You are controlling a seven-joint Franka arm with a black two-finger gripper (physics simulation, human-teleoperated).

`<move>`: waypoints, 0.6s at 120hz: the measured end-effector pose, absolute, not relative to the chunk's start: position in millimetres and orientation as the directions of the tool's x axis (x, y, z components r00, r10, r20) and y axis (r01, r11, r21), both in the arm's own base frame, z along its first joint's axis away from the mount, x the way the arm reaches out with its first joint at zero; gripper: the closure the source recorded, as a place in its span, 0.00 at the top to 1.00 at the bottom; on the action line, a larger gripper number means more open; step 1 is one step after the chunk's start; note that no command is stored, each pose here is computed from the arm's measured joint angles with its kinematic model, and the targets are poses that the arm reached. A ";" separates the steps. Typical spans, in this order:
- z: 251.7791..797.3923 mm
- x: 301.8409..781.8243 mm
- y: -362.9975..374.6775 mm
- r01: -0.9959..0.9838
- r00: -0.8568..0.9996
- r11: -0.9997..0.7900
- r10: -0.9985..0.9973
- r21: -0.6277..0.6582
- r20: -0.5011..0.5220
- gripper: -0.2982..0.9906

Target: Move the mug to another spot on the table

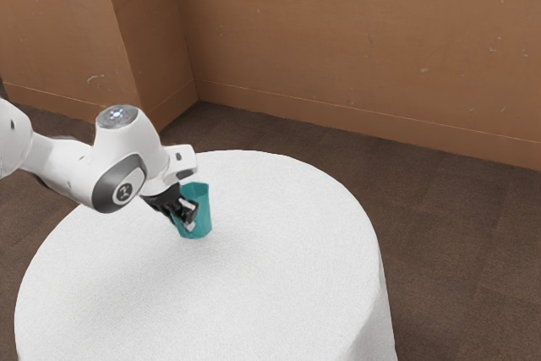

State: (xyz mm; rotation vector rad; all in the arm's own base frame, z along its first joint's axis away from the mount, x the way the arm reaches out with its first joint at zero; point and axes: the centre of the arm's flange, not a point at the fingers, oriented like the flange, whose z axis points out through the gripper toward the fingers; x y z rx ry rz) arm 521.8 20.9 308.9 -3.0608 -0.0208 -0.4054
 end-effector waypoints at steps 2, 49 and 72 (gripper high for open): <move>307.1 521.7 15.7 0.014 0.965 -0.999 0.000 -0.049 0.264 0.33; 304.9 483.7 -2.5 0.049 0.951 -0.999 0.041 -0.020 0.307 0.31; 304.5 481.8 0.8 0.076 0.948 -0.997 0.068 -0.014 0.311 0.55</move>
